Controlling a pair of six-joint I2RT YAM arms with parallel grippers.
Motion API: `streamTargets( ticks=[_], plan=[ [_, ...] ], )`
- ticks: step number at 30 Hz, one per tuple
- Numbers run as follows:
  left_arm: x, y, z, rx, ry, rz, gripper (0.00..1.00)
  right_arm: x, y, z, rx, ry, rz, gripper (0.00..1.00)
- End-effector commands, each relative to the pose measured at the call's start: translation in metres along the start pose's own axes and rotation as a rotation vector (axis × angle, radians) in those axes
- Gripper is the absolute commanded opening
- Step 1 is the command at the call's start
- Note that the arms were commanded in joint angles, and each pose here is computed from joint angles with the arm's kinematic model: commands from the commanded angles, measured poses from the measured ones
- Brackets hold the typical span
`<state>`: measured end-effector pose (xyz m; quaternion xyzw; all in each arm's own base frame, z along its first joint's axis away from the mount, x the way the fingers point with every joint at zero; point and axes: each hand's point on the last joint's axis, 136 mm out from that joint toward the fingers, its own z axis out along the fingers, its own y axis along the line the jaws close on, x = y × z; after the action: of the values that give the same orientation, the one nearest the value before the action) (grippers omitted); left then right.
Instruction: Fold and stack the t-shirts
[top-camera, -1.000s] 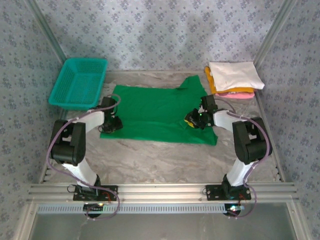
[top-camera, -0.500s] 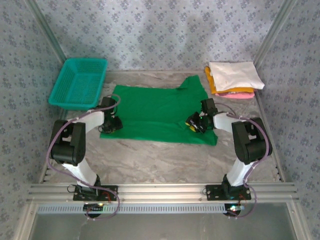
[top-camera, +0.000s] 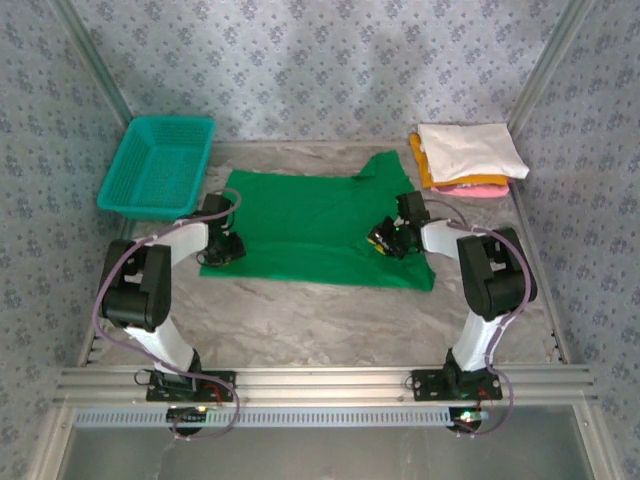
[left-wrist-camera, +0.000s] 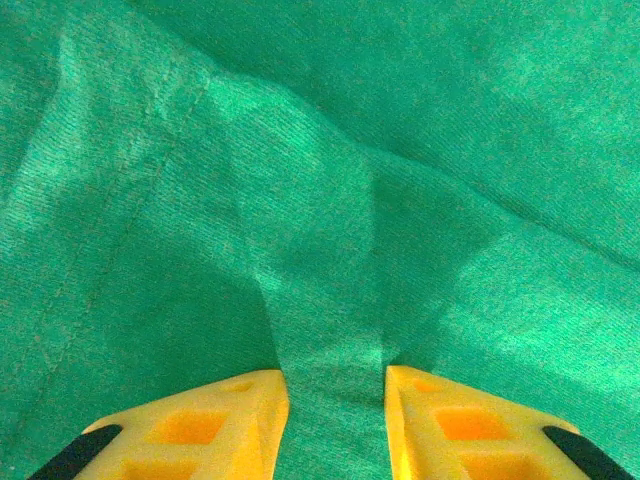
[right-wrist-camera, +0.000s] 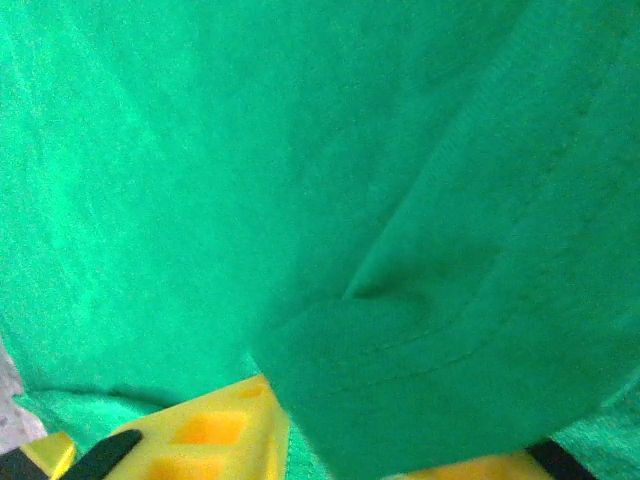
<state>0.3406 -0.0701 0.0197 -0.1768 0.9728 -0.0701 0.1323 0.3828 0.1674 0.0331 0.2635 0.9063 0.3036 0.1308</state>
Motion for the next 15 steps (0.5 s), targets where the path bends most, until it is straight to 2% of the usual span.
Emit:
streamTargets(
  ticks=[1,4,7,15],
  plan=[
    [0.021,0.022,0.01,-0.085,0.072,0.009,0.34,-0.009,0.009,0.001,-0.006,-0.037,-0.009,0.2],
    [0.022,0.021,0.011,-0.081,0.075,0.008,0.34,-0.011,0.011,0.002,-0.006,-0.039,-0.008,0.08],
    [0.021,0.02,0.009,-0.078,0.07,0.008,0.34,-0.011,0.012,0.001,0.0,-0.041,-0.015,0.0],
    [0.02,0.02,0.007,-0.08,0.064,0.013,0.34,-0.017,0.03,-0.005,0.011,-0.058,-0.088,0.0]
  ],
)
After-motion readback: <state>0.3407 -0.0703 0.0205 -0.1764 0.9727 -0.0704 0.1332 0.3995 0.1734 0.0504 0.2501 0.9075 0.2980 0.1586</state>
